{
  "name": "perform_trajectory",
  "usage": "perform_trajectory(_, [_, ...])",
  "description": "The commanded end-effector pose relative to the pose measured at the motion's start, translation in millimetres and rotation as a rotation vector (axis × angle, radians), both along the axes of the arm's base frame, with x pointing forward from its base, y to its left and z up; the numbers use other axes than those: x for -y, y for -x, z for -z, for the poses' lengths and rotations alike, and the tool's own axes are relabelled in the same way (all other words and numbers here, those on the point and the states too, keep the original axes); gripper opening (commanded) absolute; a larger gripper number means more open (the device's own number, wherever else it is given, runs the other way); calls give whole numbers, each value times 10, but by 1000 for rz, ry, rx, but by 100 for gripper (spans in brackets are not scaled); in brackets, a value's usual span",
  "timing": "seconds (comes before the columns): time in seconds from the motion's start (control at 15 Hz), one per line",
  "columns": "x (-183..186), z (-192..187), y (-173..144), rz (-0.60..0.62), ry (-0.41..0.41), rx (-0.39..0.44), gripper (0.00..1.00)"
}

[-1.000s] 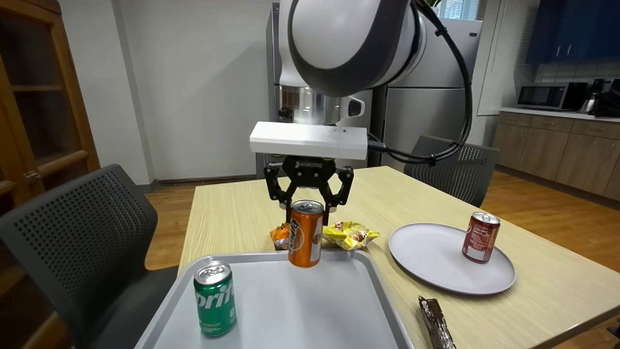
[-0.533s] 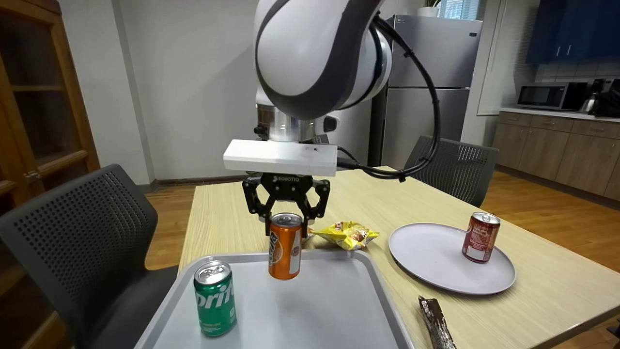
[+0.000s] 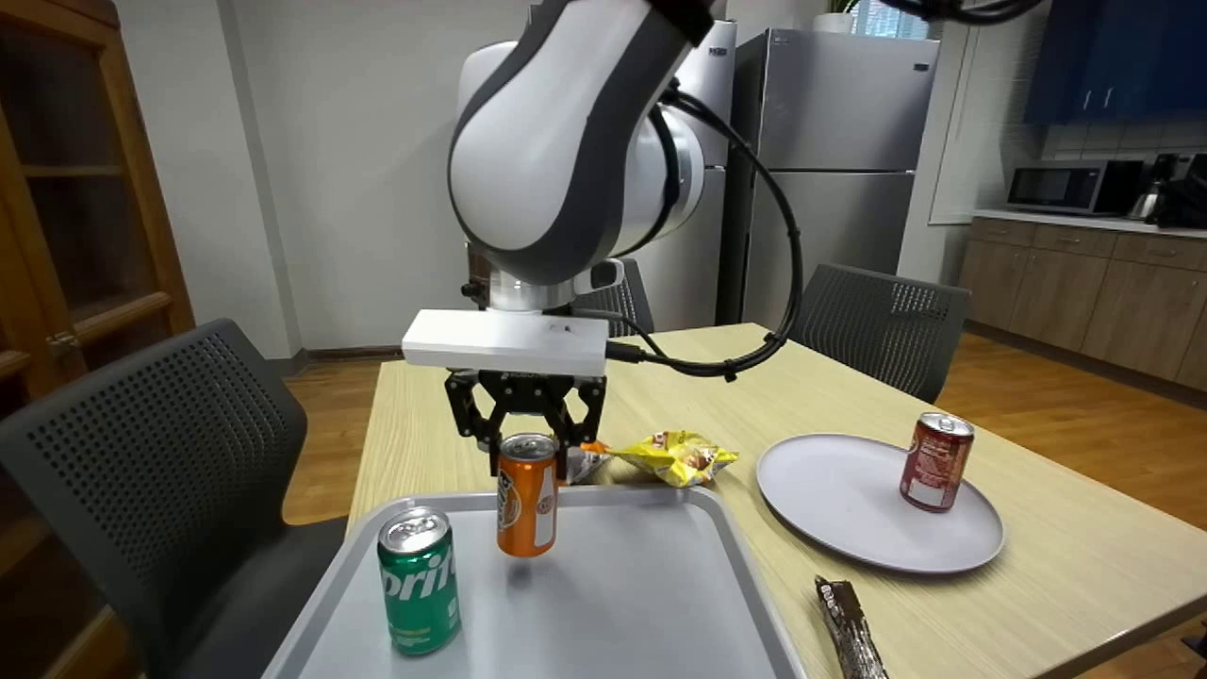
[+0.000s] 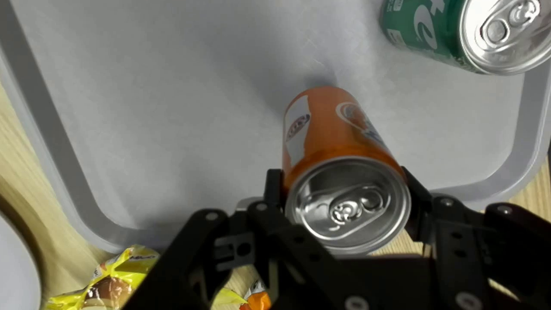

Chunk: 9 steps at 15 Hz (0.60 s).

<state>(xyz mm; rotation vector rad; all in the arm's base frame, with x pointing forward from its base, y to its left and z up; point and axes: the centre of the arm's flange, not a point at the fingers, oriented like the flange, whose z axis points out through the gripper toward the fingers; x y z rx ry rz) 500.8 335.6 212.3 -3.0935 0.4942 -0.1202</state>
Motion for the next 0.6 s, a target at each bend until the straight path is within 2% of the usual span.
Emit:
perform_trajectory(0.0, [-172, 29, -179, 23, 25, 4, 38])
perform_trajectory(0.4, [-206, 125, -267, 23, 34, 0, 38])
perform_trajectory(0.47, [-209, 132, -273, 21, 37, -4, 41])
perform_trajectory(0.53, [-206, 117, -267, 20, 37, -6, 88])
